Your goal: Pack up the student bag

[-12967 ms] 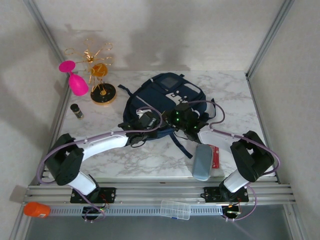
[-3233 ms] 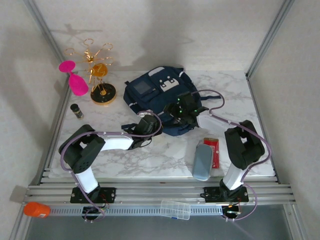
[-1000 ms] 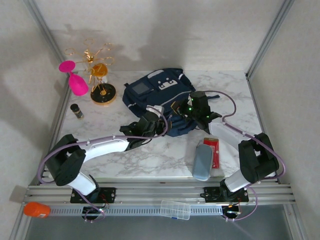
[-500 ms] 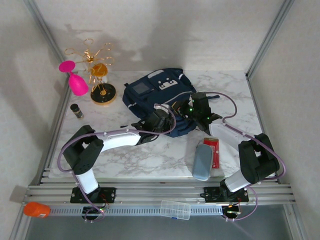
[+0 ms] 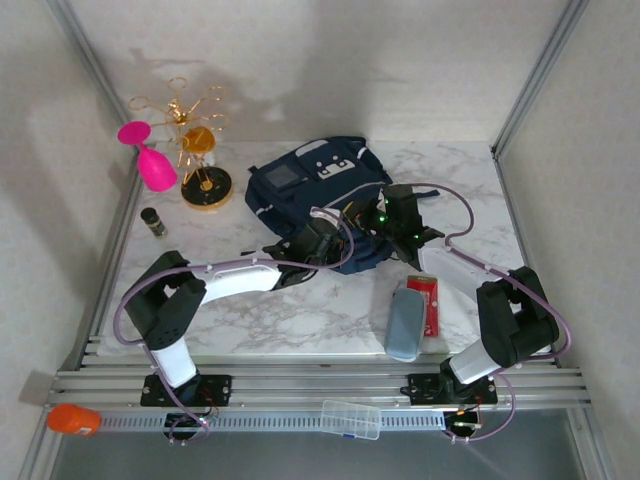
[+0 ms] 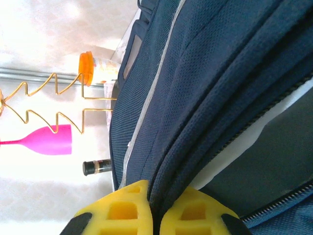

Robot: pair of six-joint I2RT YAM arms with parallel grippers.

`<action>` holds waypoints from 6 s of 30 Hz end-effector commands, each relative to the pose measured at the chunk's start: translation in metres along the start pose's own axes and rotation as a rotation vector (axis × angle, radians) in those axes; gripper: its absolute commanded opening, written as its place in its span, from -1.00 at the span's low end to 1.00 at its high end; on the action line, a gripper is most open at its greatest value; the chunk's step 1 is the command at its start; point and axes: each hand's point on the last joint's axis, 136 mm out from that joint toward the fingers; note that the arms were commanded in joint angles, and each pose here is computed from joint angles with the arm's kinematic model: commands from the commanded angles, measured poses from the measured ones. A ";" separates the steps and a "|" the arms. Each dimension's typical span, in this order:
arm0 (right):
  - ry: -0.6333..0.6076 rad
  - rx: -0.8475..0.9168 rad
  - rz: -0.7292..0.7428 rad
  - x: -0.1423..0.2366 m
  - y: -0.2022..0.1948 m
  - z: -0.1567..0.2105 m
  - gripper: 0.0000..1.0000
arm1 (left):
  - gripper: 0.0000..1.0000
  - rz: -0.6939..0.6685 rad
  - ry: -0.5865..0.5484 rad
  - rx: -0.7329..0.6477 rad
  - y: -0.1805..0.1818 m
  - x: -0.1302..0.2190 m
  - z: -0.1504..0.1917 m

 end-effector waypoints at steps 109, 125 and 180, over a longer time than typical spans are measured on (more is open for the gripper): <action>0.251 -0.043 0.379 0.149 -0.163 0.110 0.34 | -0.72 0.184 0.312 0.548 -0.109 0.003 0.166; 0.207 0.037 0.424 0.149 -0.172 0.092 -0.69 | -0.70 0.201 0.280 0.533 -0.112 0.011 0.151; 0.001 0.051 0.158 0.161 -0.082 -0.006 -0.97 | 0.10 -0.185 0.294 -0.666 0.011 0.004 0.011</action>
Point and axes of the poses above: each hand's point on the last joint's axis, 136 mm out from that joint toward the fingers, its own x axis back along the fingers, its own y axis along the line the jaws close on, z = x × y, and after that the axes turned 6 degrees about -x, right-handed
